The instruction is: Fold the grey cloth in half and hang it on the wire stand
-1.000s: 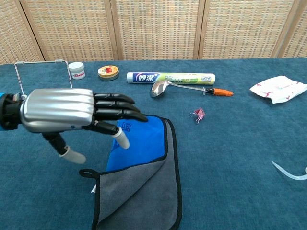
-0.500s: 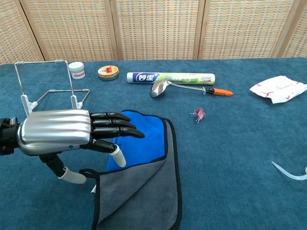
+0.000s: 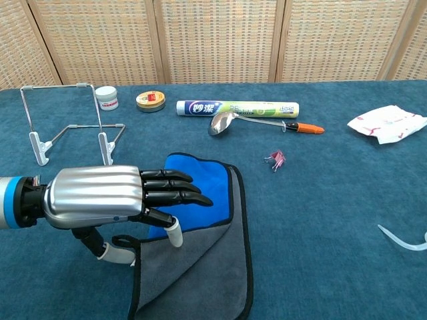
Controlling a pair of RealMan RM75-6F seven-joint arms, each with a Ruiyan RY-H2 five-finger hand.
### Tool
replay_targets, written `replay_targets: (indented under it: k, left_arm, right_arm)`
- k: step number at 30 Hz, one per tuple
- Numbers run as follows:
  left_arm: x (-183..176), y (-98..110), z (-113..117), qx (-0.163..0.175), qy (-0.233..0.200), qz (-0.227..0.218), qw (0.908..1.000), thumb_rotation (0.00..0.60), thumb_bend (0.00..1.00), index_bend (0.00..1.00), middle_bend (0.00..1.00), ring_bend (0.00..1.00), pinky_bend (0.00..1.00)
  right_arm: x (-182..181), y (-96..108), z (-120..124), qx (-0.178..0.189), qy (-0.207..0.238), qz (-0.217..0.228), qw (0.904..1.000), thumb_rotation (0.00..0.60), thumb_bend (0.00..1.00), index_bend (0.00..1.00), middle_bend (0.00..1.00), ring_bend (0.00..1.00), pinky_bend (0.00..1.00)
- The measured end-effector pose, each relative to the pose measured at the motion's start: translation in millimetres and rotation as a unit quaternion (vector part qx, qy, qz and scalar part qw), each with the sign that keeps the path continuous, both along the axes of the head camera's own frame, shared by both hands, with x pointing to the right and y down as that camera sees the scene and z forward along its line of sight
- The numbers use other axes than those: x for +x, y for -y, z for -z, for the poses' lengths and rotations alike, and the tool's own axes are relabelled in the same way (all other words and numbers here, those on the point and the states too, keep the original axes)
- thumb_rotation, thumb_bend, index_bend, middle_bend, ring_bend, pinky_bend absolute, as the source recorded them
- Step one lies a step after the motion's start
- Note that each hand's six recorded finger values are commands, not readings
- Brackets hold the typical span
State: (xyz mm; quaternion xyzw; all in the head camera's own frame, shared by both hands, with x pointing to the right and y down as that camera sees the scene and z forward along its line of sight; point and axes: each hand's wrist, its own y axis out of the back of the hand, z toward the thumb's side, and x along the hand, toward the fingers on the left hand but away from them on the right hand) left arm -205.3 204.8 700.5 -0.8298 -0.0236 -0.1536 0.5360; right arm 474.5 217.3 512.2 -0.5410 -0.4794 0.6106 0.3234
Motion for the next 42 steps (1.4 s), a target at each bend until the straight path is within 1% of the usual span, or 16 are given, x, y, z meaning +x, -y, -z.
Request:
replay_targets:
  k: [9,11,13,16,24,29,34,38,42]
  left_arm:
    - [6.7,-1.4,-4.5,0.003,-0.001,-0.005,1.0,0.6,0.3,0.35,0.0,0.0,0.0]
    - [7.6,-1.6,-5.1,0.003,-0.002,-0.005,1.0,0.6,0.32,0.36,0.0,0.0,0.0]
    - [8.3,-2.3,-6.1,0.004,-0.001,-0.006,1.0,0.6,0.35,0.38,0.0,0.0,0.0]
    - [8.6,-3.4,-7.4,0.003,-0.001,-0.007,1.0,0.6,0.37,0.41,0.0,0.0,0.0]
    - [13.6,-7.2,-9.5,0.001,-0.005,-0.01,0.9999,0.6,0.39,0.48,0.0,0.0,0.0]
    - [18.2,-8.3,-8.6,0.001,-0.012,-0.01,0.9999,0.6,0.4,0.58,0.0,0.0,0.0]
    - [21.4,-8.2,-6.1,0.005,-0.02,-0.012,0.9997,0.6,0.41,0.62,0.0,0.0,0.0]
    - [25.2,-6.5,-2.3,0.017,-0.028,-0.019,0.9993,0.6,0.41,0.63,0.0,0.0,0.0]
    - [37.4,-2.9,6.3,0.044,-0.048,-0.036,0.9972,0.6,0.4,0.63,0.0,0.0,0.0]
  right_arm:
    - [1.0,0.6,-0.2,-0.001,0.0,-0.002,1.0,0.6,0.0,0.0,0.0,0.0,0.0]
    - [0.7,0.6,-0.4,-0.001,0.0,-0.002,1.0,0.6,0.0,0.0,0.0,0.0,0.0]
    - [0.5,0.8,-0.6,-0.001,0.0,-0.002,1.0,0.6,0.0,0.0,0.0,0.0,0.0]
    - [0.4,0.9,-0.7,-0.001,0.0,-0.002,1.0,0.6,0.0,0.0,0.0,0.0,0.0]
    - [0.1,1.1,-0.9,-0.001,0.0,-0.002,1.0,0.6,0.0,0.0,0.0,0.0,0.0]
    - [-0.2,1.2,-1.1,-0.002,0.001,-0.002,1.0,0.6,0.0,0.0,0.0,0.0,0.0]
    - [-0.3,1.2,-0.7,-0.001,0.003,-0.001,1.0,0.6,0.0,0.0,0.0,0.0,0.0]
    - [-0.6,1.4,-0.1,-0.001,0.005,-0.001,1.0,0.6,0.0,0.0,0.0,0.0,0.0]
    - [-0.5,1.1,0.7,-0.001,0.007,-0.002,1.0,0.6,0.0,0.0,0.0,0.0,0.0]
